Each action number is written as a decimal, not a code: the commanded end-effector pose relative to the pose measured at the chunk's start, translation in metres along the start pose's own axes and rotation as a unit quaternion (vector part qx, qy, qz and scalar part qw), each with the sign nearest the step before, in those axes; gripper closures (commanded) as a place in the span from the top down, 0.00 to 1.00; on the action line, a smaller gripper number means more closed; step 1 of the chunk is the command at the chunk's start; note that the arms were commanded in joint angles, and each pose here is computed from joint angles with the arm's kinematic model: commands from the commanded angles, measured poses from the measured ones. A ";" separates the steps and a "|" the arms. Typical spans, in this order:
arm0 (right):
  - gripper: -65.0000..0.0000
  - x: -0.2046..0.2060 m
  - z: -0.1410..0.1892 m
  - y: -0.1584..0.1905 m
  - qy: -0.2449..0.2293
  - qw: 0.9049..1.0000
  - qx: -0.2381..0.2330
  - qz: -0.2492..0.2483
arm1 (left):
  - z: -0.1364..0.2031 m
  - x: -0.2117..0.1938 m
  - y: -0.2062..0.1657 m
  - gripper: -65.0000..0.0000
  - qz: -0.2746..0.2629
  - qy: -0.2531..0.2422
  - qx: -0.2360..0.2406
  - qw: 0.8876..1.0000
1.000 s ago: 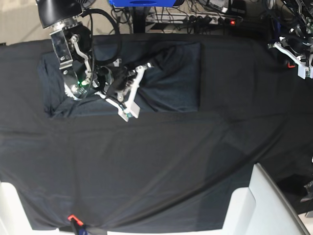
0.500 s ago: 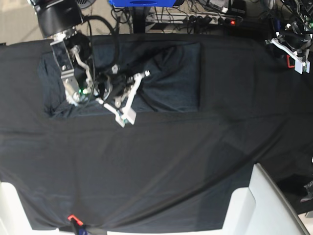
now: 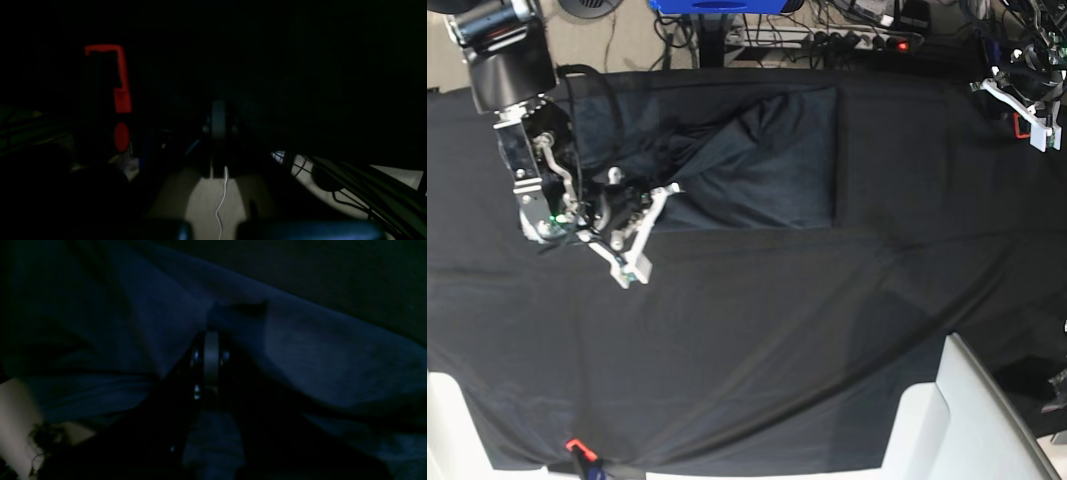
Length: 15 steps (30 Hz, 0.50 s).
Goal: Fold the T-shirt properly
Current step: 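Fold the held side with the right gripper toward the shirt's middle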
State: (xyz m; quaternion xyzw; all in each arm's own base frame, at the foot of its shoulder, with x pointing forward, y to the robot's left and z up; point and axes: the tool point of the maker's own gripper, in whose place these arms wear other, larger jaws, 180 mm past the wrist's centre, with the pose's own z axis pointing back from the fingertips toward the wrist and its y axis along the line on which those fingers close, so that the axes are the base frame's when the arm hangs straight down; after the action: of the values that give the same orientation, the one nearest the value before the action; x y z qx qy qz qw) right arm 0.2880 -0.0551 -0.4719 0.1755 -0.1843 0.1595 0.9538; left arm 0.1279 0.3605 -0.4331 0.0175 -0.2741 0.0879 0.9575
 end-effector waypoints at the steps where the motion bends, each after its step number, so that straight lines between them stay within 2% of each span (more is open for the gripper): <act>1: 0.00 0.029 0.009 -0.003 -0.045 0.999 0.000 0.005 | 0.005 0.010 0.007 0.00 -0.007 -0.014 0.006 1.000; 6: 0.00 0.045 0.019 -0.015 -0.087 0.996 -0.014 0.015 | 0.004 0.014 0.006 0.00 -0.007 -0.019 0.006 1.000; 11: 0.00 0.045 0.039 0.015 -0.099 0.994 0.003 0.047 | 0.000 0.012 0.006 0.00 0.001 -0.016 0.003 1.000; 15: 0.00 0.023 0.038 0.043 -0.053 0.997 0.030 0.048 | -0.003 0.017 0.004 0.00 0.004 -0.021 -0.001 1.000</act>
State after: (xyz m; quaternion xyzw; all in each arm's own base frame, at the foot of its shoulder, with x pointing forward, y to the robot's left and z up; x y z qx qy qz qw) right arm 0.2708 -0.0298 -0.4292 0.1962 -0.2137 0.2002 0.9358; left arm 0.1347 0.3606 -0.4378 0.0110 -0.2767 0.0975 0.9559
